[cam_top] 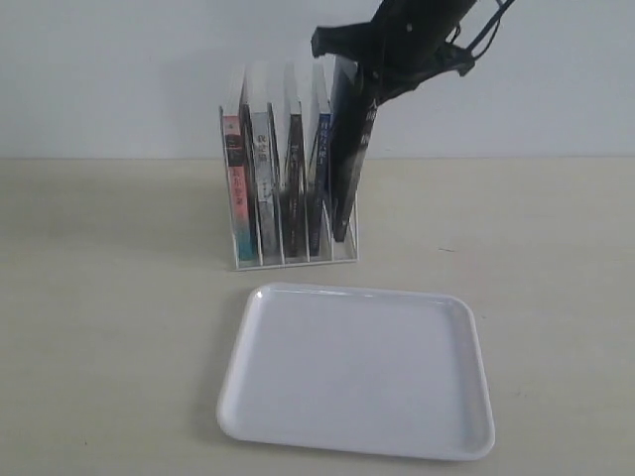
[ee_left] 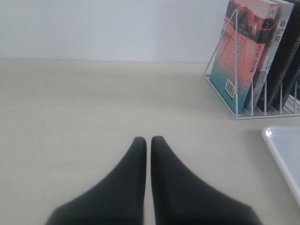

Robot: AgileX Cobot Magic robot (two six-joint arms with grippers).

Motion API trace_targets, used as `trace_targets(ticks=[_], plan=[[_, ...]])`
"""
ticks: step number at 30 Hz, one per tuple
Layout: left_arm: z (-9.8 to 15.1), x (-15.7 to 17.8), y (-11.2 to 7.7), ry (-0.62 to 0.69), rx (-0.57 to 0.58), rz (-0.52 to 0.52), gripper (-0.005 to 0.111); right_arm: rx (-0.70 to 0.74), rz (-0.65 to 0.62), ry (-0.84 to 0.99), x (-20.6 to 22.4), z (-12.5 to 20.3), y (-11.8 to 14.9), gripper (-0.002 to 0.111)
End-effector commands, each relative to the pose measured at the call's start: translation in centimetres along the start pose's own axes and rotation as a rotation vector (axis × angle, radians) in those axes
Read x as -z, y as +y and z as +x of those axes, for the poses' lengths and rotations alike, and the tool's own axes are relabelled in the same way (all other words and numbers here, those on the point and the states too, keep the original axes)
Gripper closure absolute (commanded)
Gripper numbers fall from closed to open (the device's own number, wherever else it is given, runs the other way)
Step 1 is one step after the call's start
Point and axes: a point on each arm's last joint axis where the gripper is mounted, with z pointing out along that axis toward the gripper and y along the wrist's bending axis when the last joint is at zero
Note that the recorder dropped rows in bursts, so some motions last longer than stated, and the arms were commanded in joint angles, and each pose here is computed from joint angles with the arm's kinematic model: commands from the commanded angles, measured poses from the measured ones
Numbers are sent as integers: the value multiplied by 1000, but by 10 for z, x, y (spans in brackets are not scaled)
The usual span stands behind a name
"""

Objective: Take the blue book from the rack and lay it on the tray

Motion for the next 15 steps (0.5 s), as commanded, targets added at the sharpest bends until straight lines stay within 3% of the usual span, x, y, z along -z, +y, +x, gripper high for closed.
trace_targets(ticks=[1, 15], plan=[[-1, 0, 0, -9, 4, 0, 103, 7, -44, -157, 51, -17, 14, 108], [-1, 0, 0, -9, 4, 0, 103, 13, -34, -148, 52, -17, 14, 108]])
